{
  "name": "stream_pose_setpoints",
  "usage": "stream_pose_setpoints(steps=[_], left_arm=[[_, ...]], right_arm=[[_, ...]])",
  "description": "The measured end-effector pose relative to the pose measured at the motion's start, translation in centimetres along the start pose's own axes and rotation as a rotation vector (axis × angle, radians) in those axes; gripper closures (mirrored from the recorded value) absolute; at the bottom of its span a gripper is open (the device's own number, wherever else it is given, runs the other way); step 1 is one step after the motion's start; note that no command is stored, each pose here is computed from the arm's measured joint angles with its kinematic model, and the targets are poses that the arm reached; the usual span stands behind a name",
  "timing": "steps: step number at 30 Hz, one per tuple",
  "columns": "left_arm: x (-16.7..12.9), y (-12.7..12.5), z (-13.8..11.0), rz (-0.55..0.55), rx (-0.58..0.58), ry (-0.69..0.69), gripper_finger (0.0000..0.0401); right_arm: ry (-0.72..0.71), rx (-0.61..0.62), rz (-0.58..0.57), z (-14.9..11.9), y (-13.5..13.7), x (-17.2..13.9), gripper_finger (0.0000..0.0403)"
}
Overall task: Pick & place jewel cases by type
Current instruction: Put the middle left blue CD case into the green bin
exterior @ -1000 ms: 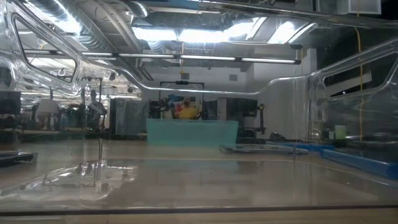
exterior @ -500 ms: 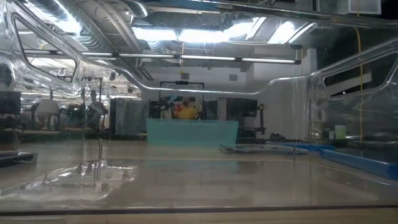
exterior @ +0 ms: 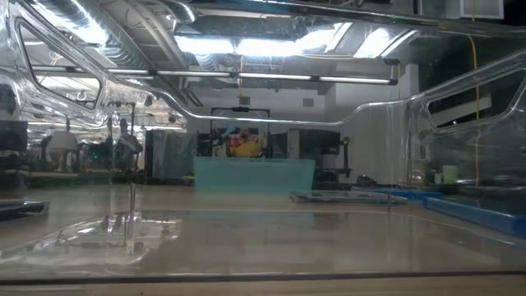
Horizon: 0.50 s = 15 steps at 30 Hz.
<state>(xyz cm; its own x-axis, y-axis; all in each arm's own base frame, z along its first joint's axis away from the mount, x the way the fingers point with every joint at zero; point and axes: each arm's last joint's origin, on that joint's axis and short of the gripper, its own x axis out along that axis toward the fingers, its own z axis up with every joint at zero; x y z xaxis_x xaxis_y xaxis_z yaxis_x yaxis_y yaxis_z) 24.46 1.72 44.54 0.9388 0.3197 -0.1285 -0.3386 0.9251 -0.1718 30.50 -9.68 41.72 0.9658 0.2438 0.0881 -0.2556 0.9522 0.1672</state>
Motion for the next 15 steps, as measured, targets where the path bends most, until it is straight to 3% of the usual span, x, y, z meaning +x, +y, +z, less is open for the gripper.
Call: stream_pose_setpoints(steps=[4,15], left_arm=[[0.0,0.0,0.1,-0.002,0.014,-0.008,0.0379],[-1.1,0.1,0.5,-0.068,0.062,-0.008,0.0355]], right_arm=[[0.001,-0.004,0.004,0.0,0.0,0.0,0.0366],[-0.002,0.063,-0.002,0.9,-0.8,-1.3,0.0367]])
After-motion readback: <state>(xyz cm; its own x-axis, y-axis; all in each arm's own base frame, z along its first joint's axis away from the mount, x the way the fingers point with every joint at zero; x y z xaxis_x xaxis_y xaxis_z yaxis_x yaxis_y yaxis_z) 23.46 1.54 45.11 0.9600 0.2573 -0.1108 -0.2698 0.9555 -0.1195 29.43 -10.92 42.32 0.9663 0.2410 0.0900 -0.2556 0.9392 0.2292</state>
